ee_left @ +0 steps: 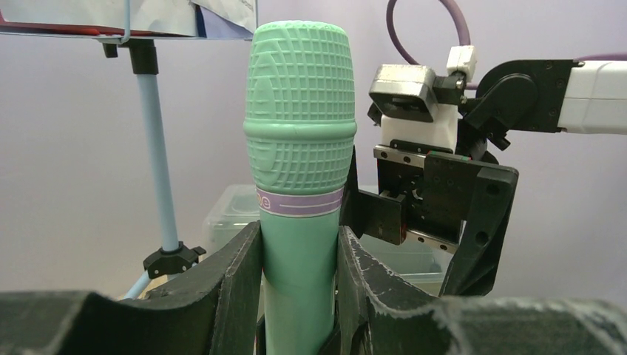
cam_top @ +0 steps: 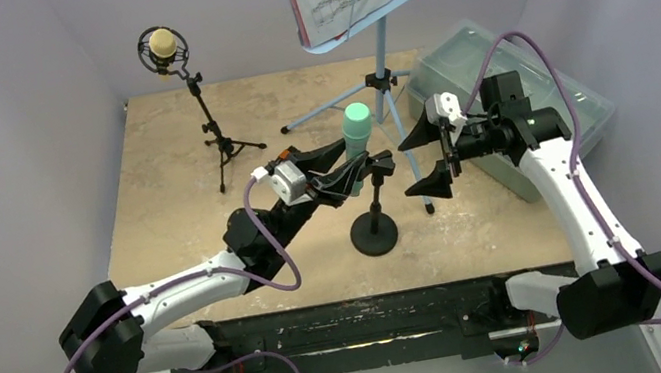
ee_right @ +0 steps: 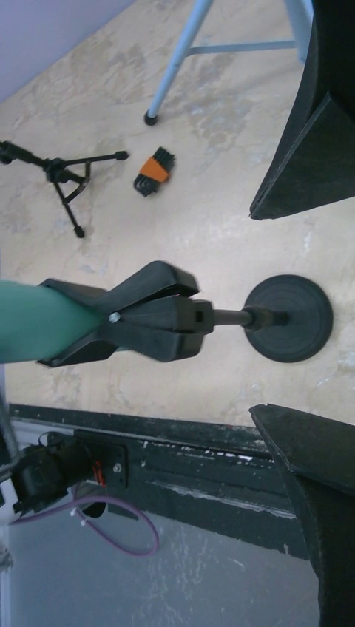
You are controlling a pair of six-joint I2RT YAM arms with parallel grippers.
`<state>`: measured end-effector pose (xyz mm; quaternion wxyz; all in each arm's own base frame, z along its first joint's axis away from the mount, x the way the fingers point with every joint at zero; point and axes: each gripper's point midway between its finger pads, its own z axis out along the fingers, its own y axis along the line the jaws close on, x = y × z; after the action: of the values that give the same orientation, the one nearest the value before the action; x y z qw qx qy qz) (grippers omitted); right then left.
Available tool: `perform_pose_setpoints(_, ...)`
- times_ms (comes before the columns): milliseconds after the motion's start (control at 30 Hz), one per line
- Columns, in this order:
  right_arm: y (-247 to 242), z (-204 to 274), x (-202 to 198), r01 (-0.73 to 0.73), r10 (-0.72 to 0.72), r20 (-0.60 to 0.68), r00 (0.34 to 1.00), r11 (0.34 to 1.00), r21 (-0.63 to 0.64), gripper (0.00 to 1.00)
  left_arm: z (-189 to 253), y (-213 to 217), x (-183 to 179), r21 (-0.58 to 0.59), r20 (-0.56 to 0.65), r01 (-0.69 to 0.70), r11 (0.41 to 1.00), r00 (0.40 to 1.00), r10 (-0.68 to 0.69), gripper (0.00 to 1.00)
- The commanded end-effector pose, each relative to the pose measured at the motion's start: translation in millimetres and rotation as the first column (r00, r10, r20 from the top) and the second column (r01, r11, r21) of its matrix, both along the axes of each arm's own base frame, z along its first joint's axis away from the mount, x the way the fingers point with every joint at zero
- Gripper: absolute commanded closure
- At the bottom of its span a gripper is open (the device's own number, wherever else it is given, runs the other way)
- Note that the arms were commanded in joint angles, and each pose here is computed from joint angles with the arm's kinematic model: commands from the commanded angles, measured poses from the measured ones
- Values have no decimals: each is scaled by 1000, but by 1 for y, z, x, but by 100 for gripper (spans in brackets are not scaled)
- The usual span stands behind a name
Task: Pack up the instrument practice props
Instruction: Place the microphone stand with the microphone at the center of the board, then remove the microphone from the microphone stand.
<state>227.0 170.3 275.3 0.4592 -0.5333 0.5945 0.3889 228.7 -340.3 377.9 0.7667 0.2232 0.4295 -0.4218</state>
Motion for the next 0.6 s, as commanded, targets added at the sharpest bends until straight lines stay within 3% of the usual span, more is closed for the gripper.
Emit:
perform_pose_setpoints(0,21,30,-1,-48,47,39,998,999,24,1,24,17,-6,-86,42,-33,996,998,37,100)
perform_pose_setpoints(333,53,40,7,-65,64,63,996,998,10,2,24,20,-9,-87,38,-34,996,999,37,100)
perform_pose_setpoints(567,58,38,7,-75,75,65,995,997,2,17,21,24,-10,-84,34,-42,996,998,45,100)
